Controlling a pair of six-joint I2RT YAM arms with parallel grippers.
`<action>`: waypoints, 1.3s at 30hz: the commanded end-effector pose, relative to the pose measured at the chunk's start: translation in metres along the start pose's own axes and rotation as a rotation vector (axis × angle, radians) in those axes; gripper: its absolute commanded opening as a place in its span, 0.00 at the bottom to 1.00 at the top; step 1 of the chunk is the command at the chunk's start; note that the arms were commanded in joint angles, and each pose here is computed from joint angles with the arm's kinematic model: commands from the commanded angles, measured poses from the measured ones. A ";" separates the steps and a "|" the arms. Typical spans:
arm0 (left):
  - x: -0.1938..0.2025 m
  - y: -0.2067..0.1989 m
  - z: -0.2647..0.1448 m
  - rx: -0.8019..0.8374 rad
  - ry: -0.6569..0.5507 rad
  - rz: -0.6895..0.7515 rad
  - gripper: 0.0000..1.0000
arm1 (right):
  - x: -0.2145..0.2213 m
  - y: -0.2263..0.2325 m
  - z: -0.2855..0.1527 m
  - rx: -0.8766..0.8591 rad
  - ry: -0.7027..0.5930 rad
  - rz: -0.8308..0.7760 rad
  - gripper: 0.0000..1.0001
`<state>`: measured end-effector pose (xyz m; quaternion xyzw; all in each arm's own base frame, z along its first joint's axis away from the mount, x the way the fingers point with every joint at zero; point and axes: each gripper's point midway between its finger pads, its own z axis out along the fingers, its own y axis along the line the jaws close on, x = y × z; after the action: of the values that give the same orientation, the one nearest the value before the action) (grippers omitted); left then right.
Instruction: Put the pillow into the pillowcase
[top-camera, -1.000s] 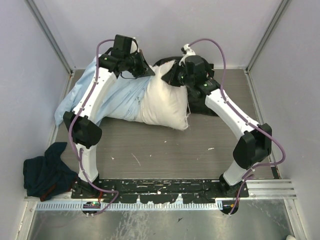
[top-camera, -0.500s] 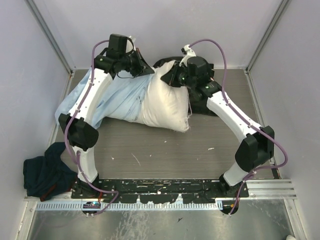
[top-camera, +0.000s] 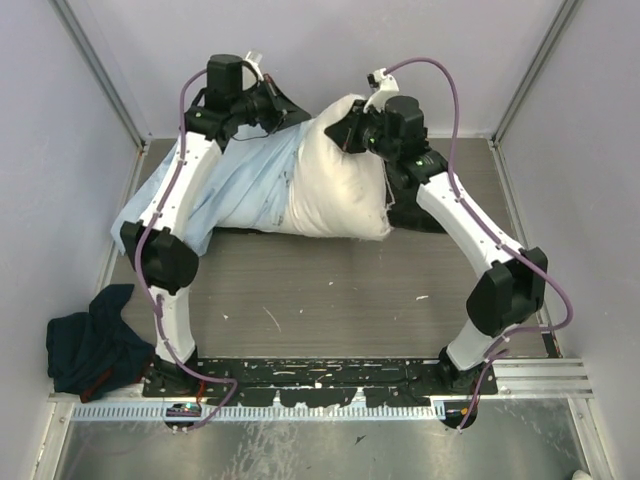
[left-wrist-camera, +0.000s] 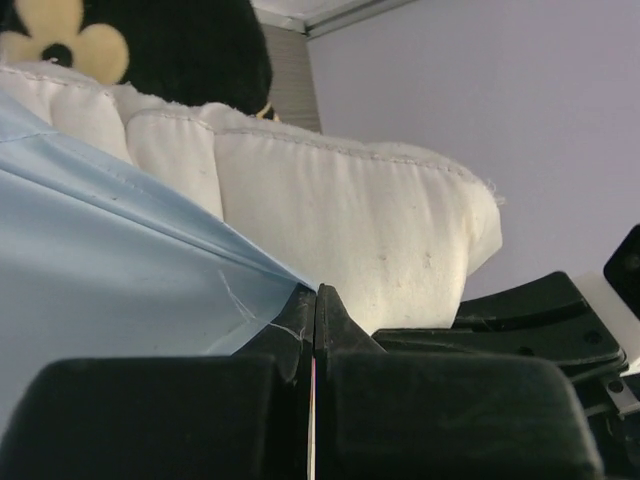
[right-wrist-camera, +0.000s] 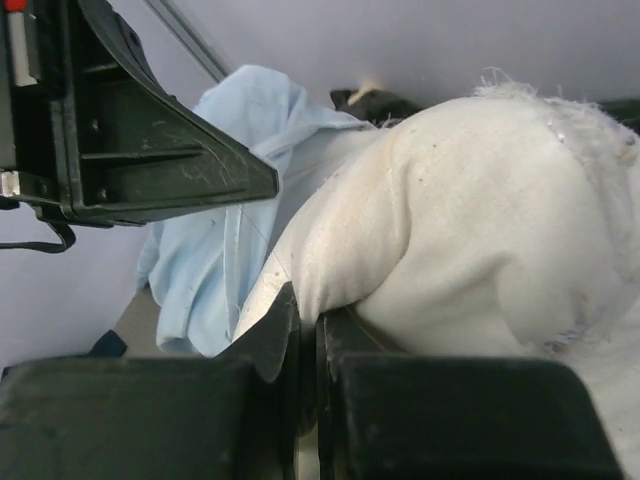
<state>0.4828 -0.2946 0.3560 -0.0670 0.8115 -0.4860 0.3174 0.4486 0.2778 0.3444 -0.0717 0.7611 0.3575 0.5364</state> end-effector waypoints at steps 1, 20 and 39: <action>0.020 -0.158 -0.095 0.468 -0.076 0.293 0.00 | -0.070 0.087 -0.056 -0.291 -0.259 -0.212 0.01; 0.238 -0.009 -0.129 0.267 0.079 0.192 0.03 | 0.169 0.046 -0.134 -0.228 0.118 -0.225 0.01; 0.301 0.044 -0.163 0.115 0.143 0.136 0.10 | 0.278 0.040 -0.210 -0.141 0.401 -0.105 0.01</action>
<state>0.1758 -0.2819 0.2387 0.0456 0.8038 -0.5113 0.3006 0.1844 0.2659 0.2099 -0.2217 0.7610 0.3781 0.4784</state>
